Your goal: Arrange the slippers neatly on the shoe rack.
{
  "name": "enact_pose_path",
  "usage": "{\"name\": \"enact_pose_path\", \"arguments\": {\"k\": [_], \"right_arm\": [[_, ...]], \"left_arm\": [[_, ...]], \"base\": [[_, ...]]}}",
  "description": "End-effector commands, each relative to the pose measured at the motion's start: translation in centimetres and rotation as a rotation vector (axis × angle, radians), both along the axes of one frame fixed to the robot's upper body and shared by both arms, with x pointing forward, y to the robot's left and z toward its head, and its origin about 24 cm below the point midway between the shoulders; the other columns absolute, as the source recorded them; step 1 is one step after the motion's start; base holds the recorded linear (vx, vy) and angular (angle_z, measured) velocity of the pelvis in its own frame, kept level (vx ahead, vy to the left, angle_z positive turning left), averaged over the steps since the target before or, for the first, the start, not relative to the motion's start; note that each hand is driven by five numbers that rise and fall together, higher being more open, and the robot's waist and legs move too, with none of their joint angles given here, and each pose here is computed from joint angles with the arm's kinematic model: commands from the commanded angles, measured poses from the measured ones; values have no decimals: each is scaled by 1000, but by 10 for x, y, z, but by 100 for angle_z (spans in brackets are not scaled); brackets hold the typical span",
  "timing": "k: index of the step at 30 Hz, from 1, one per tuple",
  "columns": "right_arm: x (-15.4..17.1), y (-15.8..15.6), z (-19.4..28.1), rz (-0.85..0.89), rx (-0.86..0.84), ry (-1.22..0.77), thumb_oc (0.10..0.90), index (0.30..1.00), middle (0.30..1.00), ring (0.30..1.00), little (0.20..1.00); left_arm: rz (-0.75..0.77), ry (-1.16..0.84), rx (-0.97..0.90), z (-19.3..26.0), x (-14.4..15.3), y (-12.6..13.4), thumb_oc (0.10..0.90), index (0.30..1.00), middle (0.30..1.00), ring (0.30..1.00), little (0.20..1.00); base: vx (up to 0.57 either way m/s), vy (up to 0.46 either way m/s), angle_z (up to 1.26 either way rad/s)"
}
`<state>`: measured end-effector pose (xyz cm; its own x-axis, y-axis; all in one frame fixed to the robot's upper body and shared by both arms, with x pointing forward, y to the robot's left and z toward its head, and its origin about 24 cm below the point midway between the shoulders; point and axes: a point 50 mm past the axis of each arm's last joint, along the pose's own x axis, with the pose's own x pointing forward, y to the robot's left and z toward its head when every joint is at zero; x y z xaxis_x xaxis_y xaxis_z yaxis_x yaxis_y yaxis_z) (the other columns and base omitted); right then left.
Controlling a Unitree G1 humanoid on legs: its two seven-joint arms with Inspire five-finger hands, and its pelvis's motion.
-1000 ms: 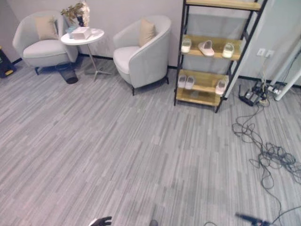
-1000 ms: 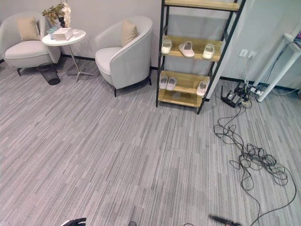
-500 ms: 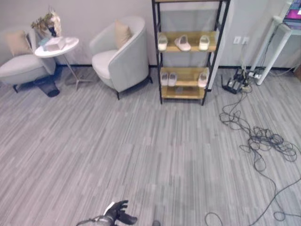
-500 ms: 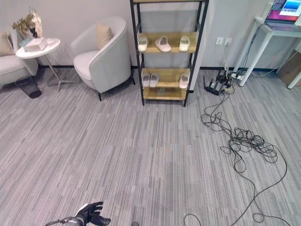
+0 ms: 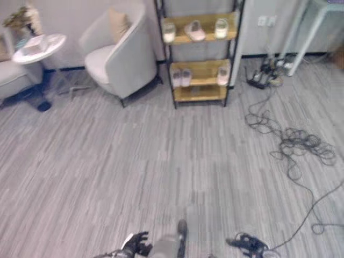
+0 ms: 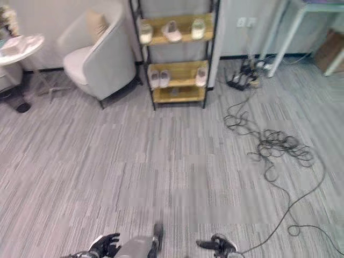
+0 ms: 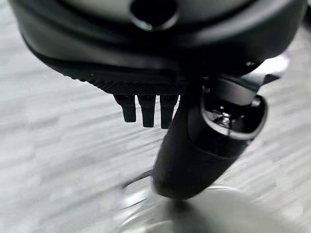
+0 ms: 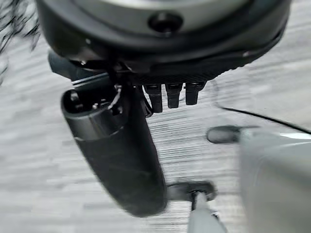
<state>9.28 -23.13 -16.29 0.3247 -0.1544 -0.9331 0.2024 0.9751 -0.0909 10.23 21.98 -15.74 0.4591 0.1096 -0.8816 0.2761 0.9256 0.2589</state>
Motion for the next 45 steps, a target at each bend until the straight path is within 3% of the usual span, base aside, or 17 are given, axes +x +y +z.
{"name": "enact_pose_path", "arguments": {"k": [1,9,15,18,19,23,30,31,34,37,45], "right_arm": [[46,-12,18,-86,-5,-205,800,900,900,900,900],[46,-24,23,-198,-39,-260,800,900,900,900,900],[10,-56,21,-356,-112,-159,800,900,900,900,900],[8,-57,21,-359,-122,-161,800,900,900,900,900],[29,-57,27,-280,-154,-201,800,900,900,900,900],[47,-56,35,-174,-188,-248,800,900,900,900,900],[78,-33,43,9,-202,-341,800,900,900,900,900],[80,-19,40,43,-188,-355,800,900,900,900,900],[70,-12,43,63,-219,-412,800,900,900,900,900],[59,0,43,123,-237,-433,800,900,900,900,900],[29,-33,38,-55,-343,-348,800,900,900,900,900]], "left_arm": [[-69,-207,-48,19,52,-17,800,900,900,900,900],[-130,-245,-34,23,63,-27,800,900,900,900,900],[-170,-236,-27,19,61,-37,800,900,900,900,900],[-188,-254,-40,23,65,-39,800,900,900,900,900],[-272,-300,-36,31,74,-42,800,900,900,900,900],[-293,-361,-77,40,80,-49,800,900,900,900,900],[-168,-342,-54,34,66,-32,800,900,900,900,900],[-120,-307,-23,29,56,-24,800,900,900,900,900],[43,-317,44,29,47,2,800,900,900,900,900],[41,-339,85,30,50,1,800,900,900,900,900],[-17,-363,125,31,48,0,800,900,900,900,900]], "base": [[447,144,-82],[564,-9,-5],[624,-317,49],[401,-572,33],[269,-524,-22],[422,-233,-26],[534,-1,-6],[470,78,-47],[349,67,-22],[218,-38,15],[153,-286,42]]}}
